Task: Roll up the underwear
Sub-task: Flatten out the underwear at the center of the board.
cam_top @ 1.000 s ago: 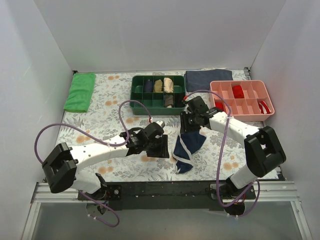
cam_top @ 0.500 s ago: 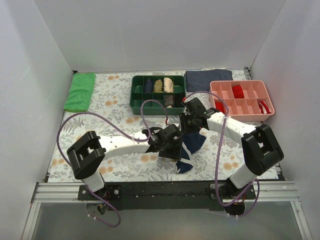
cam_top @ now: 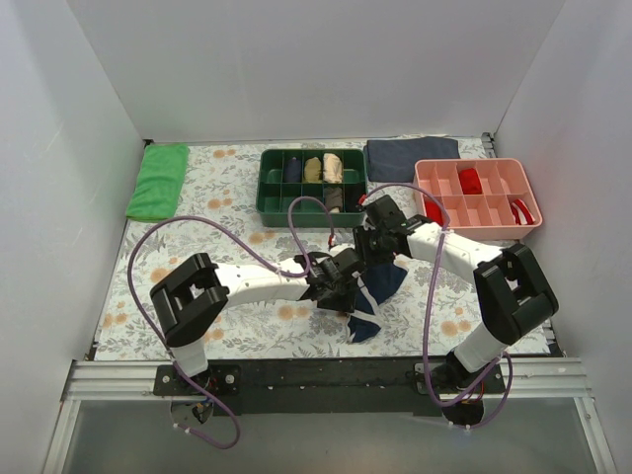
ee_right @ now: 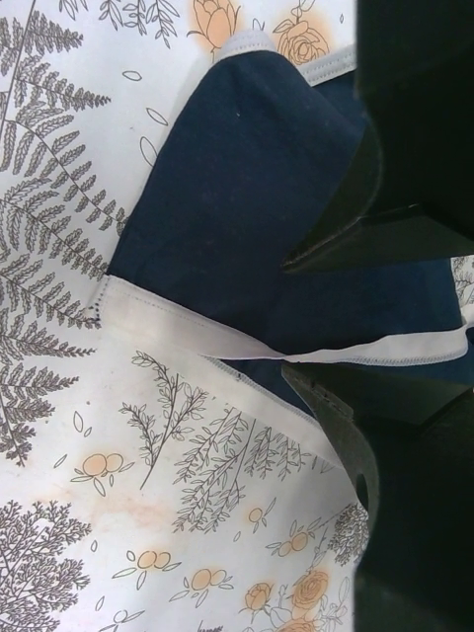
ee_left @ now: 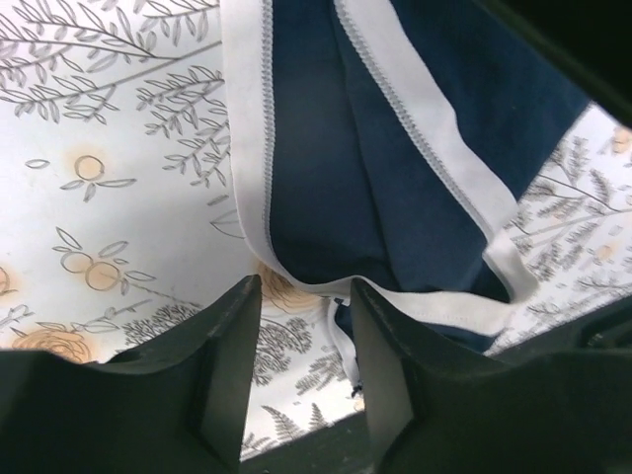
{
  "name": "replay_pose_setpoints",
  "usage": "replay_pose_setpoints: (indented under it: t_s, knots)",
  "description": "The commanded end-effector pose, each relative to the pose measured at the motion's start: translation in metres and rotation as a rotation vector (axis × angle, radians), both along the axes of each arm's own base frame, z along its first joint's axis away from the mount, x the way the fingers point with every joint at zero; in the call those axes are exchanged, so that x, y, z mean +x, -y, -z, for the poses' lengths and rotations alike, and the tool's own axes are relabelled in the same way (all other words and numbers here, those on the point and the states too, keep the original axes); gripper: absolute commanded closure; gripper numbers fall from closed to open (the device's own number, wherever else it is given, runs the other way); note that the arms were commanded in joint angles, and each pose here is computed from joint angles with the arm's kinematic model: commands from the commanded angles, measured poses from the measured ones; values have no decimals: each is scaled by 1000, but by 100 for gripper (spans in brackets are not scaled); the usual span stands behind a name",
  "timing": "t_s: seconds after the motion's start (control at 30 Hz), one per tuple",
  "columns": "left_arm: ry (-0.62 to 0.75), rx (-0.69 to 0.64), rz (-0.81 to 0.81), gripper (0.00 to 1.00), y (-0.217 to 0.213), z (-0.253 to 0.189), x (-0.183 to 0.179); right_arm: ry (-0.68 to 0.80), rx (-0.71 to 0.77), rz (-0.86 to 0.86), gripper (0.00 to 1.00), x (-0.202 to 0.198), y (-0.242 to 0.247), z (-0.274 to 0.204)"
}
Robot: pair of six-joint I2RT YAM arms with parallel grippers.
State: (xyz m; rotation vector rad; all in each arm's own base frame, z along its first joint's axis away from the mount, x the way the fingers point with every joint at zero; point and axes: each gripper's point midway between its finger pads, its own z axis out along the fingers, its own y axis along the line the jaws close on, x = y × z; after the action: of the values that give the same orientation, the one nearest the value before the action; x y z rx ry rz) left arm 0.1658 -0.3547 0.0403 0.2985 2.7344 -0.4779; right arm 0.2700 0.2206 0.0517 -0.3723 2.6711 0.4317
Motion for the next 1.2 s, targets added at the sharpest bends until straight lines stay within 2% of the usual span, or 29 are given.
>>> replay_pose_setpoints:
  t_s: [0.0, 0.07, 0.23, 0.27, 0.37, 0.63, 0.87, 0.93, 1.17]
  knots:
    - [48, 39, -47, 62, -1, -1, 12, 3, 19, -24, 50, 2, -6, 0]
    - [55, 40, -50, 71, 0, -2, 14, -5, 19, -23, 50, 3, -8, 2]
    - [60, 50, -51, 76, -2, 0, 15, -5, 33, -23, 50, 8, -14, 7]
    - [58, 55, -50, 81, -3, 2, 15, -5, 39, -26, 50, 10, -17, 7]
    - [60, 57, -51, 85, -4, 2, 15, -15, 40, -23, 50, 13, -21, 9]
    - [59, 51, -44, 92, -5, 0, 13, 25, 87, -36, 50, 18, -37, -4]
    - [71, 24, -45, 99, -4, -11, 13, -30, -9, -27, 55, 15, -31, 16]
    - [72, 22, -43, 100, -4, -12, 13, -32, -36, -15, 60, 14, -26, 19]
    - [81, 19, -49, 100, -6, -15, 14, -13, -106, 27, 62, 15, -12, 20]
